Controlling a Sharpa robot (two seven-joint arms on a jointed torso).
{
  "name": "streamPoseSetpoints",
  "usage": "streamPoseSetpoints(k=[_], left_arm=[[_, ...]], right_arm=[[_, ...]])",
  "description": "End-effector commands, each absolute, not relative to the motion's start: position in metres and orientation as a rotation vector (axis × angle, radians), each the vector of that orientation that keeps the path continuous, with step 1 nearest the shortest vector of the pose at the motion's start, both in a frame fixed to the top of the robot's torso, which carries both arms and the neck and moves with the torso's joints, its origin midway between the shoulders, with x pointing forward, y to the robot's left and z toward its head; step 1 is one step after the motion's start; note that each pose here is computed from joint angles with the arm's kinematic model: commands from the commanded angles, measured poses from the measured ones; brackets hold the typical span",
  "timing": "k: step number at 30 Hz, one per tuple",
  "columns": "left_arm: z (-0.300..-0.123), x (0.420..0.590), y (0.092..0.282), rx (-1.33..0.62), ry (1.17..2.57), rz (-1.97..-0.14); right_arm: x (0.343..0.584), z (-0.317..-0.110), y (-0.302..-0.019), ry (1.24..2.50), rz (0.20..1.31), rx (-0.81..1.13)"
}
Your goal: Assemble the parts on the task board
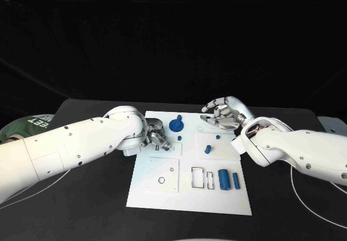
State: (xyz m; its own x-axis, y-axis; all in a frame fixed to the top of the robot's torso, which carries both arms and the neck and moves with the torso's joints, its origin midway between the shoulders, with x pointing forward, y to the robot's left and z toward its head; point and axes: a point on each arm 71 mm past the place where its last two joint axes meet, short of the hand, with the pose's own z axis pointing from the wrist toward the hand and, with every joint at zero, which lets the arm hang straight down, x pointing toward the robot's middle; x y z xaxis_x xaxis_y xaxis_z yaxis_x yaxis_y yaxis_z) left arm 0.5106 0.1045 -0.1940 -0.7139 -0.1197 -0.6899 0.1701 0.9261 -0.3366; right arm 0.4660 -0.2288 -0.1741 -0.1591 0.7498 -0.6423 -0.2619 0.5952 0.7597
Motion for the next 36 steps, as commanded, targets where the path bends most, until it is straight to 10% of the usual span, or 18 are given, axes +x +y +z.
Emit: streamPoseSetpoints(k=[1,36], left_arm=[[-0.1974,0.5096,0.1054,0.069,2.337,-0.459],[-0.1995,0.5071,0.1011,0.106,2.367,-0.456]], right_arm=[[0.4653,-0.1745,-0.2273,1.487,0.943,0.42],[0.4656,-0.1733,-0.2279,1.47,0.949,0.413]])
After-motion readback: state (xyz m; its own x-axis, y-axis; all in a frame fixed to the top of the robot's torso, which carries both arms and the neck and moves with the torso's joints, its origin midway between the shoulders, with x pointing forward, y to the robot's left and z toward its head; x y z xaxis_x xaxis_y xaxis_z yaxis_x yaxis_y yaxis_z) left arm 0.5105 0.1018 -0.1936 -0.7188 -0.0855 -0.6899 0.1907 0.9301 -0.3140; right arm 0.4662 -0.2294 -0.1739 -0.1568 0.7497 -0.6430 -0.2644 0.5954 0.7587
